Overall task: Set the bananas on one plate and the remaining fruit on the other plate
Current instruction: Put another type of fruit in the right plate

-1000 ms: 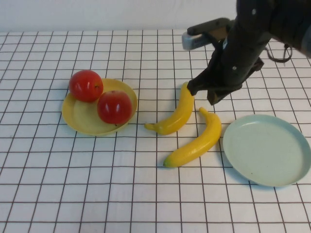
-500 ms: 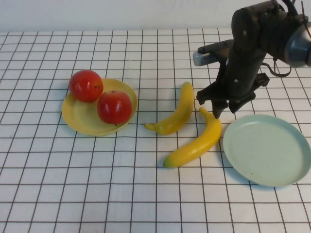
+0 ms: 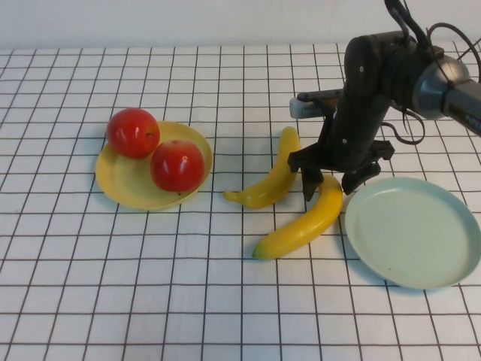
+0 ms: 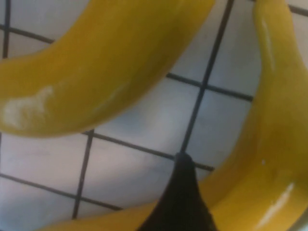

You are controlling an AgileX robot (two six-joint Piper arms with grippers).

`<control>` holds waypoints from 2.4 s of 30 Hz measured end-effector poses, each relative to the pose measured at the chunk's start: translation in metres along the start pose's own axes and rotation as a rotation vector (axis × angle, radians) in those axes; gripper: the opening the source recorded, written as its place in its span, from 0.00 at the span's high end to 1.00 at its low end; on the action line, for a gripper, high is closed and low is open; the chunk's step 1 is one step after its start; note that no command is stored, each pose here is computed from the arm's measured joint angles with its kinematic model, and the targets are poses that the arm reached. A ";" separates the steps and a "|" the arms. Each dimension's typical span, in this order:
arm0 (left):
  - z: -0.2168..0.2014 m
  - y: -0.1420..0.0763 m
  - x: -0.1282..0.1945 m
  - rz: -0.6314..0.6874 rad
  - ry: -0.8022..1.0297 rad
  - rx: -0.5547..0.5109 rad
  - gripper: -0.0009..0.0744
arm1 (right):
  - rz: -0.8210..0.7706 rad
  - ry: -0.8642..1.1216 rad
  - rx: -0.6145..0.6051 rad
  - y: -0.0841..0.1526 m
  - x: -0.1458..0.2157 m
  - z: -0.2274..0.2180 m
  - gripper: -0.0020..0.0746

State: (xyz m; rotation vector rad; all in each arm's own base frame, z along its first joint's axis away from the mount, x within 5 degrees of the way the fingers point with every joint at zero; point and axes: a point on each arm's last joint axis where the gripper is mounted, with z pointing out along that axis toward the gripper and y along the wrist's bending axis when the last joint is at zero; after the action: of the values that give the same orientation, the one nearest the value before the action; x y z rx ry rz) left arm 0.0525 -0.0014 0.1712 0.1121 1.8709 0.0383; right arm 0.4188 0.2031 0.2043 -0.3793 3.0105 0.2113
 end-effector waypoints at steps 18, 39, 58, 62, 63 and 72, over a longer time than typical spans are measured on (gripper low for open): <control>0.000 0.000 0.000 0.000 0.000 0.000 0.99 | -0.050 -0.147 0.004 0.005 -0.032 -0.017 0.59; 0.000 0.000 0.000 0.000 0.000 0.000 0.99 | -0.219 -0.126 0.248 -0.078 0.068 -0.123 0.59; 0.000 0.000 0.000 0.000 0.000 0.000 0.99 | -0.177 0.016 0.135 -0.129 0.043 -0.039 0.59; 0.000 0.000 0.000 0.000 0.000 0.000 0.99 | -0.194 0.008 0.108 -0.128 0.042 -0.035 0.59; 0.000 0.000 0.000 0.000 0.000 0.000 0.99 | -0.204 0.006 0.093 -0.126 0.041 -0.034 0.59; 0.000 0.000 0.000 0.000 0.000 0.000 0.99 | -0.210 -0.009 0.092 -0.126 0.040 -0.034 0.46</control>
State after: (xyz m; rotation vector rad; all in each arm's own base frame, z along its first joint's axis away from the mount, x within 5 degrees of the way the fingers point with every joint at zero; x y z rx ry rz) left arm 0.0525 -0.0014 0.1712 0.1121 1.8709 0.0383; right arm 0.4093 0.0673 0.2177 -0.6772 2.9300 0.0561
